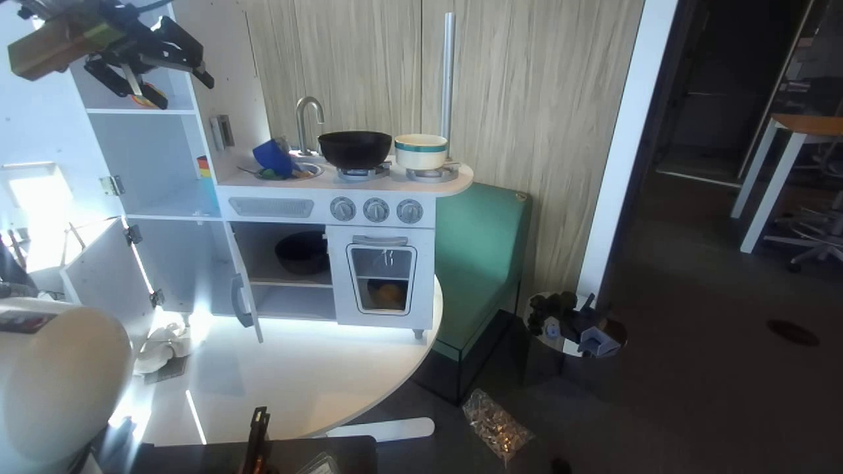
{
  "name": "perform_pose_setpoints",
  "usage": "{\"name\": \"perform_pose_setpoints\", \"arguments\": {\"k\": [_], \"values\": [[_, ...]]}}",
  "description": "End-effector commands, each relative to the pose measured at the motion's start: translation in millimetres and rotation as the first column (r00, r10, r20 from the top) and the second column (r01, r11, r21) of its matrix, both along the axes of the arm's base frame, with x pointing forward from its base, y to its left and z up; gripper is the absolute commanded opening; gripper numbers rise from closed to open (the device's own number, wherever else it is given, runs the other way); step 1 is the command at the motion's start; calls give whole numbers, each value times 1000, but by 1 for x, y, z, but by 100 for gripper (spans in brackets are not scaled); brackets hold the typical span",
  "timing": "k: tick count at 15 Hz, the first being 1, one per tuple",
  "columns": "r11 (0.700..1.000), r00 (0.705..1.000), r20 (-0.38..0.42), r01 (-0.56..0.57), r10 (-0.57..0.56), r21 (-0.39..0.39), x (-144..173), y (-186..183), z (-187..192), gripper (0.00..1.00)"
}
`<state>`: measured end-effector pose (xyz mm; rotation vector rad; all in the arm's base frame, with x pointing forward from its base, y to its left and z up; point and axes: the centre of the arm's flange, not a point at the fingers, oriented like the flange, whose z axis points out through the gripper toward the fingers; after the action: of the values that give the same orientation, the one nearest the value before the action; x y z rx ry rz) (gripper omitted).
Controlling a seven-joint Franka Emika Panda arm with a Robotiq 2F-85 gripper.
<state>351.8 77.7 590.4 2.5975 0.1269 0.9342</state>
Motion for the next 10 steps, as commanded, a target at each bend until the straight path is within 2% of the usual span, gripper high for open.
{"name": "perform_pose_setpoints", "arguments": {"k": [1, 6, 10], "values": [[999, 1000, 12, 1, -2, 50, 28, -36, -8, 100], [995, 999, -36, 44, -41, 89, 86, -62, -25, 100], [997, 998, -56, 37, -33, 65, 134, -72, -32, 100]]}}
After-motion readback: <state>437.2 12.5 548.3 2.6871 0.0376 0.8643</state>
